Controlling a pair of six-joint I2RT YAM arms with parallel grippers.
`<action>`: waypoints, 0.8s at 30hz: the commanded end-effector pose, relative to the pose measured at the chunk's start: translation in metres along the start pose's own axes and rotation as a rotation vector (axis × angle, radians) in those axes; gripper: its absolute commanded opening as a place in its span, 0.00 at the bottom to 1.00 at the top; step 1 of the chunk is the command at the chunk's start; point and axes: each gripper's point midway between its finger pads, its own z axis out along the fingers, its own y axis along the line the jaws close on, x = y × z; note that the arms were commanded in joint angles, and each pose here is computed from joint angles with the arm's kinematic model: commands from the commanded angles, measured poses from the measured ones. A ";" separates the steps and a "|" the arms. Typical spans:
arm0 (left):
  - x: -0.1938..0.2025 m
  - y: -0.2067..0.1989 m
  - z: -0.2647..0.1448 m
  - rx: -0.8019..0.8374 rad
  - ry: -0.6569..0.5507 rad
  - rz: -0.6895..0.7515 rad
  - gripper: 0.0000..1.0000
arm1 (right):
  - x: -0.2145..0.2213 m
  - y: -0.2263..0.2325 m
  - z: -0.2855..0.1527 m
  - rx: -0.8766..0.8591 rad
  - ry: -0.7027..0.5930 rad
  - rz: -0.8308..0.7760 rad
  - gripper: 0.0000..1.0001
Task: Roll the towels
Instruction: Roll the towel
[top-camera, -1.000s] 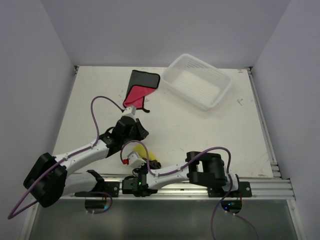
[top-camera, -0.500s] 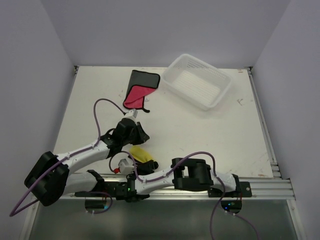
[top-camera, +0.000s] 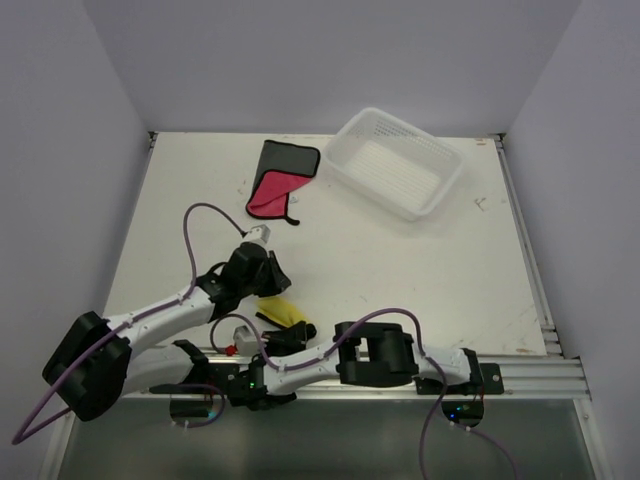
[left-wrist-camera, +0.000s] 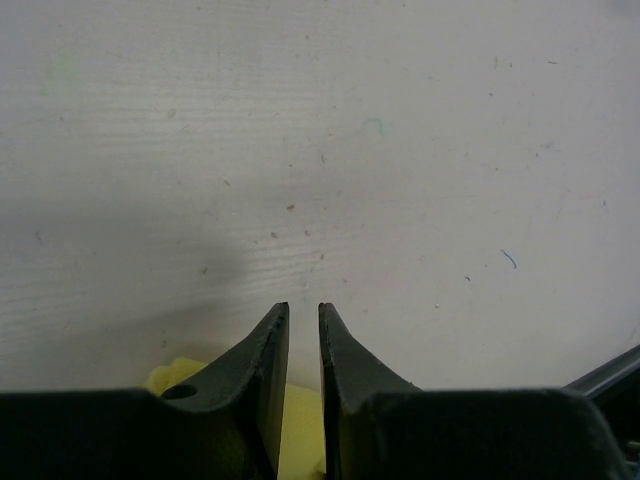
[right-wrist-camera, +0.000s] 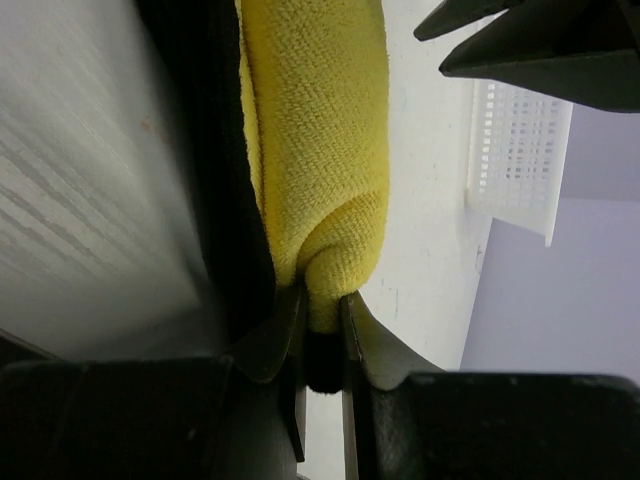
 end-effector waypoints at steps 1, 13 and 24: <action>-0.027 -0.001 -0.011 -0.046 -0.083 0.039 0.22 | 0.015 0.016 0.010 -0.042 0.103 0.054 0.00; -0.029 -0.014 0.004 -0.015 -0.037 0.081 0.22 | 0.026 -0.002 0.028 -0.007 0.190 0.121 0.00; -0.030 -0.040 0.019 0.137 -0.007 0.090 0.22 | 0.035 -0.007 0.034 -0.004 0.223 0.150 0.00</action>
